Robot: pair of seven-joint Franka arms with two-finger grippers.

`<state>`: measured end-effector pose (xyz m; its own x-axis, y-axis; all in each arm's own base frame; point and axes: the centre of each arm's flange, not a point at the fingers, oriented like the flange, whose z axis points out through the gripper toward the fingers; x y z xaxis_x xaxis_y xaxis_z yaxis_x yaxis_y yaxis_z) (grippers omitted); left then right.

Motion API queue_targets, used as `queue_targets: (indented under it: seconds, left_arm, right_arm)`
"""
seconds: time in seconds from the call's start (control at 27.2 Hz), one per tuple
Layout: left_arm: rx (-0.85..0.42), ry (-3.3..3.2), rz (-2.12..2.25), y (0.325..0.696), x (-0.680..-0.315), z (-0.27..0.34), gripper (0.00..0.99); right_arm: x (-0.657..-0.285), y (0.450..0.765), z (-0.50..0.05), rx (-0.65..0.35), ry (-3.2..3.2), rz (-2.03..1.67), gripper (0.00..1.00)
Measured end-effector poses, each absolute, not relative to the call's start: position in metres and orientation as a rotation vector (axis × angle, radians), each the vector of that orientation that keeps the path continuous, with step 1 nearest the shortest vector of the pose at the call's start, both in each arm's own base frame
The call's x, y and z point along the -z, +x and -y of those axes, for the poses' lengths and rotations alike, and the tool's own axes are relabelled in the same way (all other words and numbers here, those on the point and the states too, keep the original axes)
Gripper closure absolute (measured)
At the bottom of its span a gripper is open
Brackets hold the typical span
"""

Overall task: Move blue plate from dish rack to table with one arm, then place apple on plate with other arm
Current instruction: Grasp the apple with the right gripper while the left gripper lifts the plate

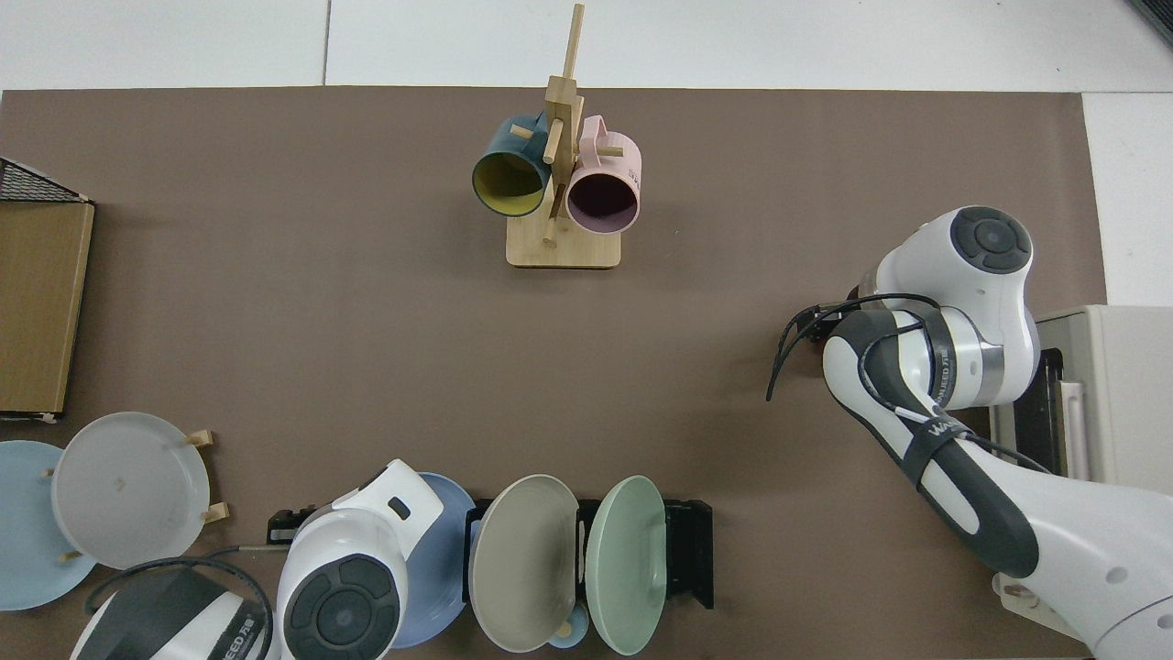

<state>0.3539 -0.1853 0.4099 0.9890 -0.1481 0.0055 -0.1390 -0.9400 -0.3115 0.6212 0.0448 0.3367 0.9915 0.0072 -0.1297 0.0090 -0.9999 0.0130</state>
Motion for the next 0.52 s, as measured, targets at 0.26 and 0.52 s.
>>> queue_targets:
  seconds: [0.26,0.52]
  left_arm:
    - [0.02,-2.791,-0.232,0.359,-0.451,0.196,0.938]
    - [0.119,-2.647,-0.324,0.353,-0.469,0.221,0.938]
  right_arm:
    - [-0.384,0.627,-0.049,0.089,3.183,0.041,0.25]
    - [-0.46,0.604,-0.05,0.081,3.188,0.021,0.25]
